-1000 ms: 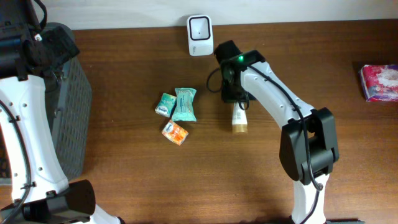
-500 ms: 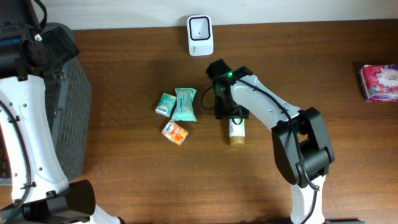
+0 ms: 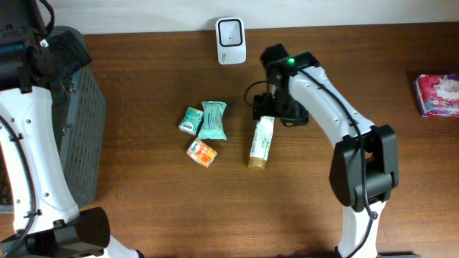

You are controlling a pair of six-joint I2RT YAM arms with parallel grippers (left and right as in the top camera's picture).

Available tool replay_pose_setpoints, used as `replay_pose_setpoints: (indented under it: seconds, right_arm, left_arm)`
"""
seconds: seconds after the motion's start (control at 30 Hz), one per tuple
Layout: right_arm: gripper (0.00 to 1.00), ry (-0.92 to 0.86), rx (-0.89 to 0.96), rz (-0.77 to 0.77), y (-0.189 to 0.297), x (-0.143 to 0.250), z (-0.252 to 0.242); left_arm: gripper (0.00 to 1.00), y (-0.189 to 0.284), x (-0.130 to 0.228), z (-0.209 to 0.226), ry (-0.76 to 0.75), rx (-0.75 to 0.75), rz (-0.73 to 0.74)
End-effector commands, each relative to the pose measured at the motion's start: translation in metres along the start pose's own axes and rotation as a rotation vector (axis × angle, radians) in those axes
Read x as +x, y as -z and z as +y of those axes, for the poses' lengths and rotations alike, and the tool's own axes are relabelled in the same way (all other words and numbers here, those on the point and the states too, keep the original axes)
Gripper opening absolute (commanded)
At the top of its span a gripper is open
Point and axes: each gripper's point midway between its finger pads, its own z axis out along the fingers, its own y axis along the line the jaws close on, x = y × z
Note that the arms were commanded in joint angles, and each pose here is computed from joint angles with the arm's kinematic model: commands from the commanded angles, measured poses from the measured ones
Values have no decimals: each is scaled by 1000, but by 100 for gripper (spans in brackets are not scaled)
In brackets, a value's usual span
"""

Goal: Scan the item barcode

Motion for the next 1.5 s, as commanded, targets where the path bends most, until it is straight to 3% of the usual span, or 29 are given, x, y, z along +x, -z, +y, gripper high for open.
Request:
replay_pose_setpoints:
  seconds: [0.0,0.17,0.37,0.57,0.73,0.8,0.9,1.07,1.27,1.33,1.4,1.47]
  right_arm:
    - [99,-15,-158,54,-19,10,12]
    - [100,3,-351,44,-48,11,40]
    - [79,-1,-365,43,-49,12,41]
    - [79,28,-448,-6,-21,-5,61]
    - [75,105,-387,-40,-33,4,83]
    - [70,126,-291,-99,-39,4,86]
    - [63,11,-72,-187,-46,-1,64]
    - [64,-14,59,-210,-46,1,42]
    - [88,-7,175,-183,-23,10,21]
    - [91,-6,221,-184,-3,9,15]
    - [97,-1,200,-167,2,12,21]
    - [97,78,97,-122,-2,17,40]
  left_arm:
    - [99,9,-5,3,15,1,-28]
    - [99,9,-5,3,15,1,-28]
    - [99,9,-5,3,15,1,-28]
    - [99,9,-5,3,15,1,-28]
    - [99,9,-5,3,15,1,-28]
    - [99,9,-5,3,15,1,-28]
    - [99,9,-5,3,15,1,-28]
    - [99,9,-5,3,15,1,-28]
    - [99,9,-5,3,15,1,-28]
    - [99,9,-5,3,15,1,-28]
    - [99,9,-5,3,15,1,-28]
    - [99,9,-5,3,15,1,-28]
